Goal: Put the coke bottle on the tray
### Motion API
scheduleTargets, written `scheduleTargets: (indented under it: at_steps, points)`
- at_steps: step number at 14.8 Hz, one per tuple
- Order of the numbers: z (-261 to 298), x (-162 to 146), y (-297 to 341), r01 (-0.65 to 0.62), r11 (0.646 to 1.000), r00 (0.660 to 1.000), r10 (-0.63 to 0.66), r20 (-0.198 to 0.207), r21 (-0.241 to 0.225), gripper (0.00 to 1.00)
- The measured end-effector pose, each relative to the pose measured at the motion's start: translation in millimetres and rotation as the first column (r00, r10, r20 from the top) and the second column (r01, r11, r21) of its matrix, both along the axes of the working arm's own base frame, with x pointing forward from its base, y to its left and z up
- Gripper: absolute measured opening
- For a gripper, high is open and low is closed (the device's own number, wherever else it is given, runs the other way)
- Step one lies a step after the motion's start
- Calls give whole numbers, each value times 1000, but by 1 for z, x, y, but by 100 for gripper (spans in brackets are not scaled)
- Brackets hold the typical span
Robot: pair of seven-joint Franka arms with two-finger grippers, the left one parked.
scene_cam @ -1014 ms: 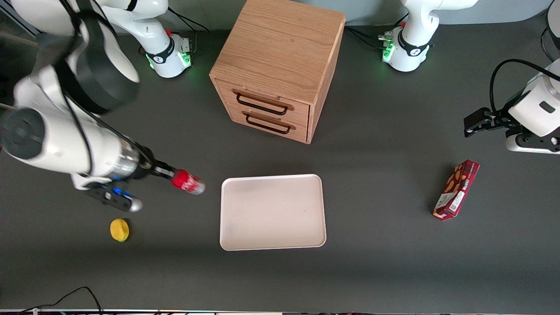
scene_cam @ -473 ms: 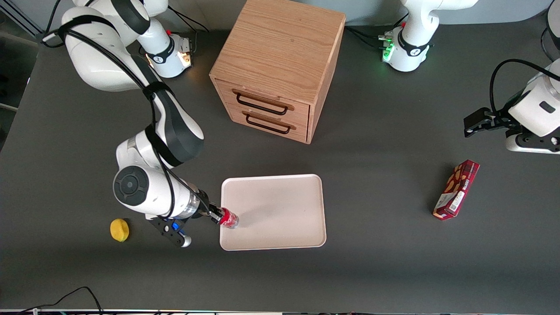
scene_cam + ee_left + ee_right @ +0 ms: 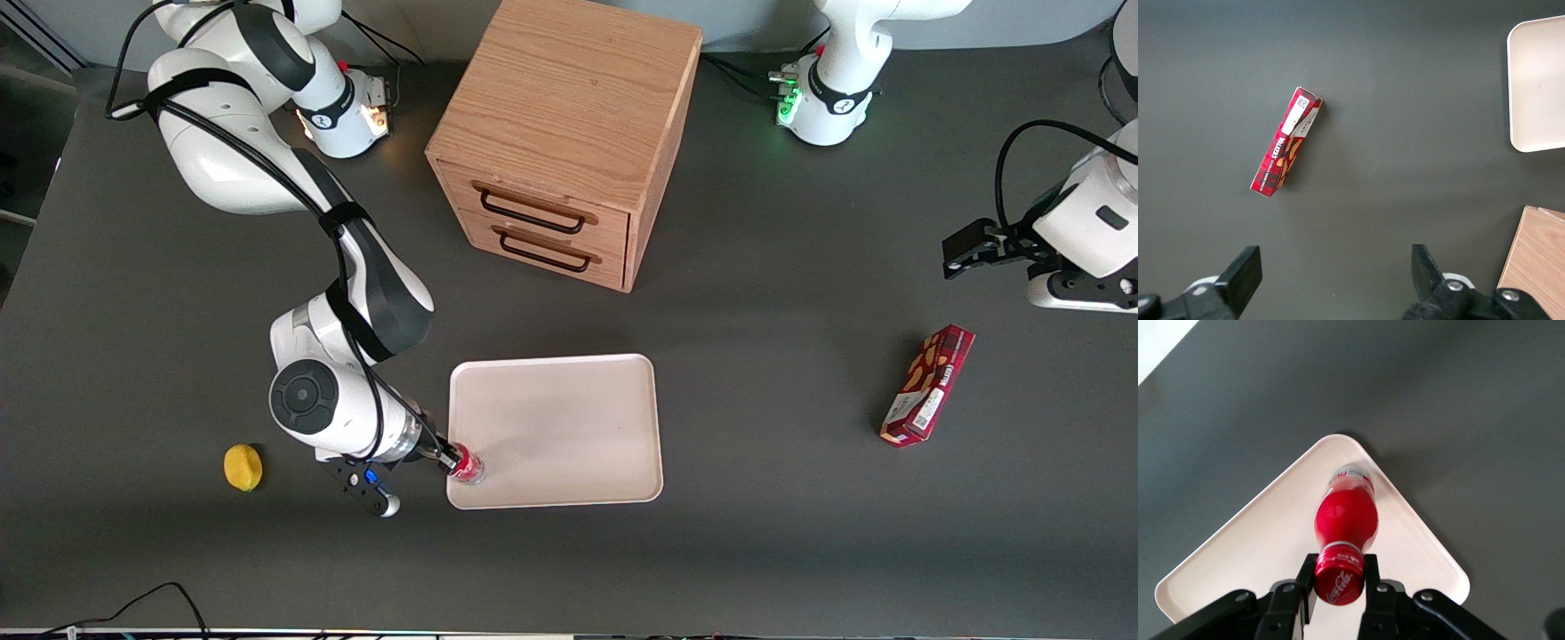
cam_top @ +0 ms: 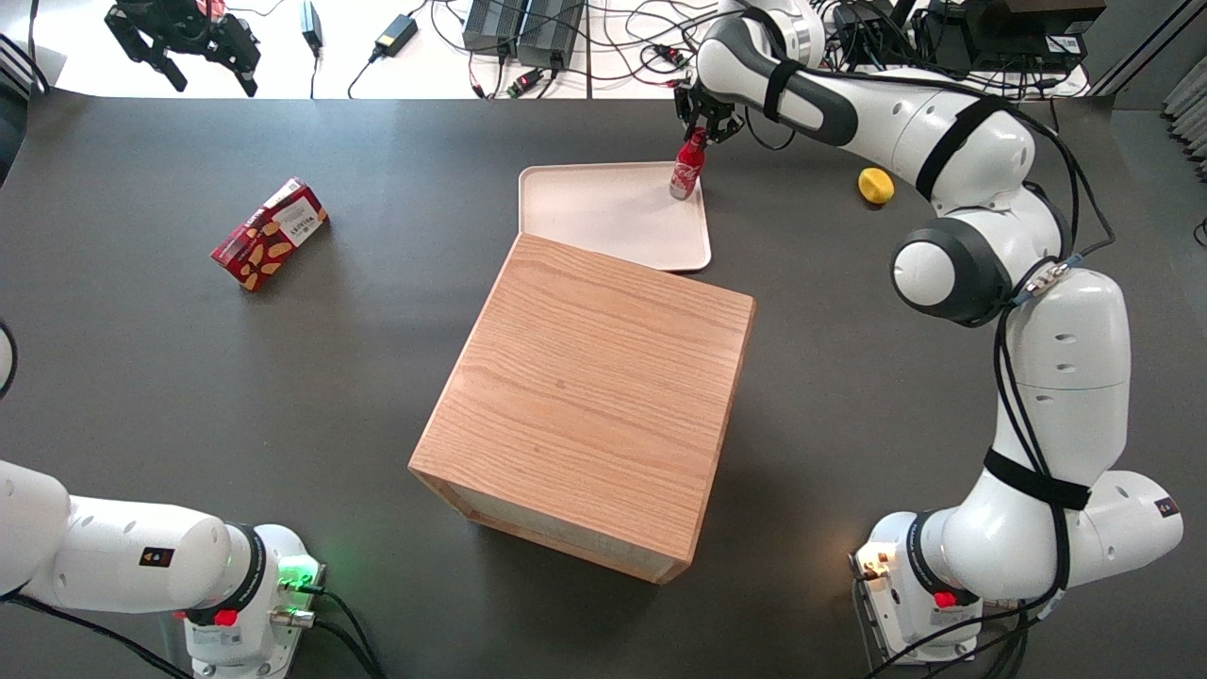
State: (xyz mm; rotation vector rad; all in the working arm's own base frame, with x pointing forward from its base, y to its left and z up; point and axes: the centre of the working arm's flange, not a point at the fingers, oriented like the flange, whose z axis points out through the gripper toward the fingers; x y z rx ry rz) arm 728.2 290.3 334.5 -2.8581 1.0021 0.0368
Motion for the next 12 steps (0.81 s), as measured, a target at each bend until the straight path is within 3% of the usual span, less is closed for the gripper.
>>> scheduleTargets:
  at_steps: [2, 5, 8, 12]
  points:
    - [5, 1, 1, 2, 1000, 1000, -2, 8, 6, 44]
    - [29, -3, 1, -6, 1000, 1000, 6, -11, 4, 73]
    - [116, -23, -15, -110, 994, 994, 109, -29, -29, 100]
    - [275, -99, -79, -316, 943, 948, 308, -80, -108, 100]
